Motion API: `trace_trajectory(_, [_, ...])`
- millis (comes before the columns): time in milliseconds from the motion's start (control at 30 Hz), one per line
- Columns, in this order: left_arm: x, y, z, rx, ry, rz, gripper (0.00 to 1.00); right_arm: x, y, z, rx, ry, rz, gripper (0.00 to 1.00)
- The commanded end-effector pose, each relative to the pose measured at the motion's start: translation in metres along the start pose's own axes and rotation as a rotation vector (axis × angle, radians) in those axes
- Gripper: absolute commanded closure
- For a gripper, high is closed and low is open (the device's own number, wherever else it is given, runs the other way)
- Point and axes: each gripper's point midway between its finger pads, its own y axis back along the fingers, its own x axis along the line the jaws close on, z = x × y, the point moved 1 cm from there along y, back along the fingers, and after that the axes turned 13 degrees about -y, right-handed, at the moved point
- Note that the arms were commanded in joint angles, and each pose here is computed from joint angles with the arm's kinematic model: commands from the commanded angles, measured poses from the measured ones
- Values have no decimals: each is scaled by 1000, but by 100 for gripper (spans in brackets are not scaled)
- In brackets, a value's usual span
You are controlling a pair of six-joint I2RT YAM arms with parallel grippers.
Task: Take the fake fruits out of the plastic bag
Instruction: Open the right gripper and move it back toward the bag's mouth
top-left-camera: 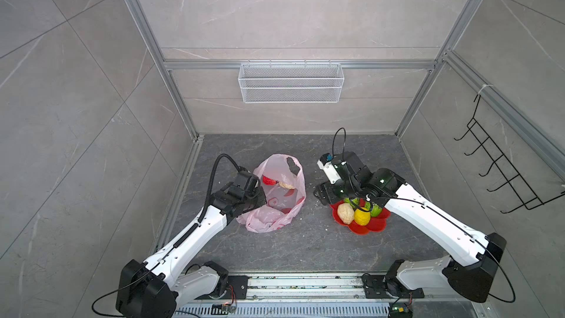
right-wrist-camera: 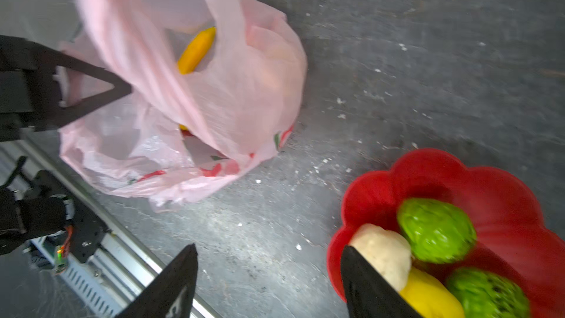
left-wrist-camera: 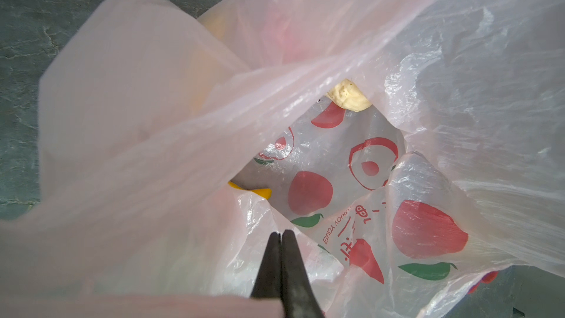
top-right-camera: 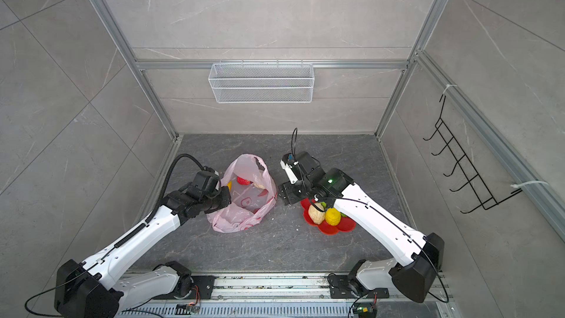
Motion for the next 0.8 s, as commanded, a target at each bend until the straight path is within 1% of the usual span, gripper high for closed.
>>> trace_trajectory(0, [-1, 7, 4, -32, 12, -19, 100, 23, -15, 19, -31, -10, 79, 24])
trace_trajectory(233, [-2, 8, 2, -29, 8, -32, 100, 36, -61, 43, -47, -21, 95, 22])
trace_trajectory(400, [-4, 8, 1, -25, 9, -43, 100, 49, -96, 64, -42, -22, 112, 24])
trace_trajectory(533, [-3, 7, 1, -27, 10, -47, 100, 48, -122, 76, -35, -26, 70, 32])
trace_trajectory(633, [-4, 6, 0, -24, 10, -47, 100, 45, -135, 83, -40, -31, 47, 38])
trace_trajectory(767, [-3, 3, 0, -19, 12, -49, 100, 37, -142, 92, -58, -52, 19, 56])
